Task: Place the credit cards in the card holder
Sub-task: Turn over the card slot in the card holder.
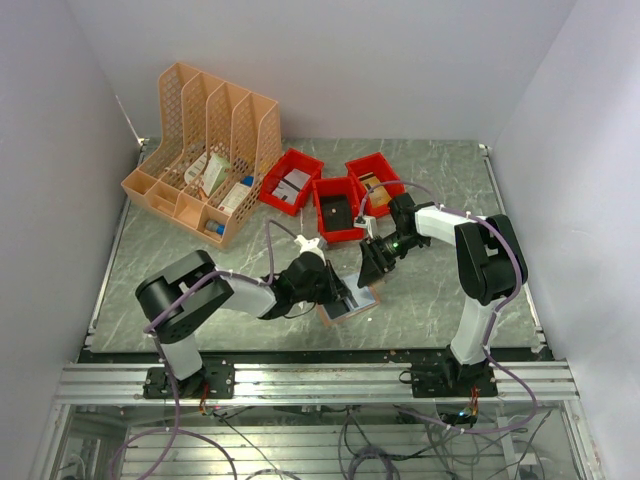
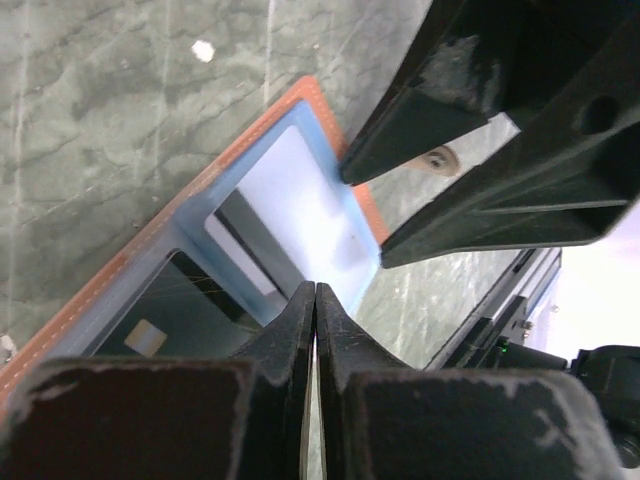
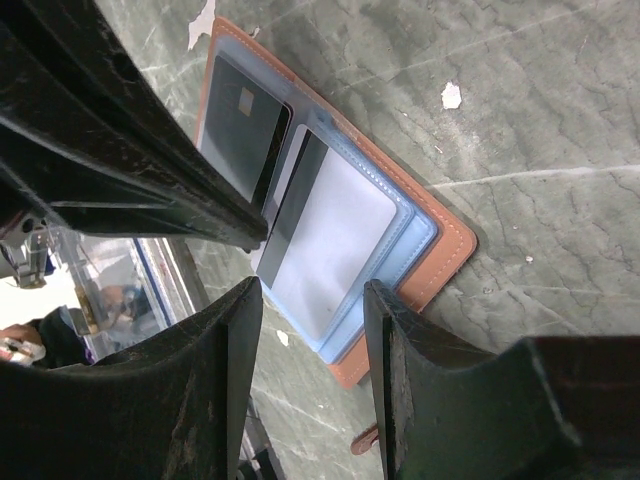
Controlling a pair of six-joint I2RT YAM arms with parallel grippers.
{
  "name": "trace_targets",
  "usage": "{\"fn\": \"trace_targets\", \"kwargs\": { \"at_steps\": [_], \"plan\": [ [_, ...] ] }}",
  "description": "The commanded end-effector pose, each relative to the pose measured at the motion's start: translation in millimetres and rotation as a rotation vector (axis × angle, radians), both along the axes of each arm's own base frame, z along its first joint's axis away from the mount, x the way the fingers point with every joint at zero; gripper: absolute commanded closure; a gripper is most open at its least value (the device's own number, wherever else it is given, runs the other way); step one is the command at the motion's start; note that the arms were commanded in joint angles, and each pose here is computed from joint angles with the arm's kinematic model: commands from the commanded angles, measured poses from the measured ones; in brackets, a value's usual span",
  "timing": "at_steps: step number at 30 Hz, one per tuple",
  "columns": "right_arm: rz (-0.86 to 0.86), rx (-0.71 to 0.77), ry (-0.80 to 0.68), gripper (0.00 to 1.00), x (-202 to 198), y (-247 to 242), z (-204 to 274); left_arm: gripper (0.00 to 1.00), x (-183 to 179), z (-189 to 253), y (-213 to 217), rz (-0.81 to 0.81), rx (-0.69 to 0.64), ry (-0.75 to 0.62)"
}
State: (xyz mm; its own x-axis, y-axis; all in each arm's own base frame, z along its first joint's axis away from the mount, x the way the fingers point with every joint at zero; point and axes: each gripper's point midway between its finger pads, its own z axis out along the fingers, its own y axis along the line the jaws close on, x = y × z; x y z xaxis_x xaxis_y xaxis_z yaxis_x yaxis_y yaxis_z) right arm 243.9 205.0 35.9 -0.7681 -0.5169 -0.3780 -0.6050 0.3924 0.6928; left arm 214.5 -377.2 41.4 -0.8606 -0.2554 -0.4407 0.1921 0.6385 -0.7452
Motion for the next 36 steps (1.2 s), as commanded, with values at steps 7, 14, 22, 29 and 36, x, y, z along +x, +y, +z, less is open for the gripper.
{"fn": "trace_targets", "kwargs": {
  "at_steps": [7,14,22,29,36],
  "plan": [
    [-0.022,0.01,0.022,0.54,3,1,-3,0.91,-10,-36,21,0.002,0.12,0.039],
    [-0.008,0.058,0.038,0.54,-1,6,4,0.92,-12,-44,23,-0.002,0.126,0.053],
    [0.015,0.12,0.059,0.61,-7,12,14,0.92,-11,-43,22,-0.006,0.115,0.052],
    [0.021,0.1,0.076,0.78,-11,15,8,0.85,-9,-20,21,-0.009,0.052,-0.006],
    [0.016,0.058,0.06,0.94,-9,15,1,0.73,-7,1,35,0.022,0.073,-0.054]
  ]
}}
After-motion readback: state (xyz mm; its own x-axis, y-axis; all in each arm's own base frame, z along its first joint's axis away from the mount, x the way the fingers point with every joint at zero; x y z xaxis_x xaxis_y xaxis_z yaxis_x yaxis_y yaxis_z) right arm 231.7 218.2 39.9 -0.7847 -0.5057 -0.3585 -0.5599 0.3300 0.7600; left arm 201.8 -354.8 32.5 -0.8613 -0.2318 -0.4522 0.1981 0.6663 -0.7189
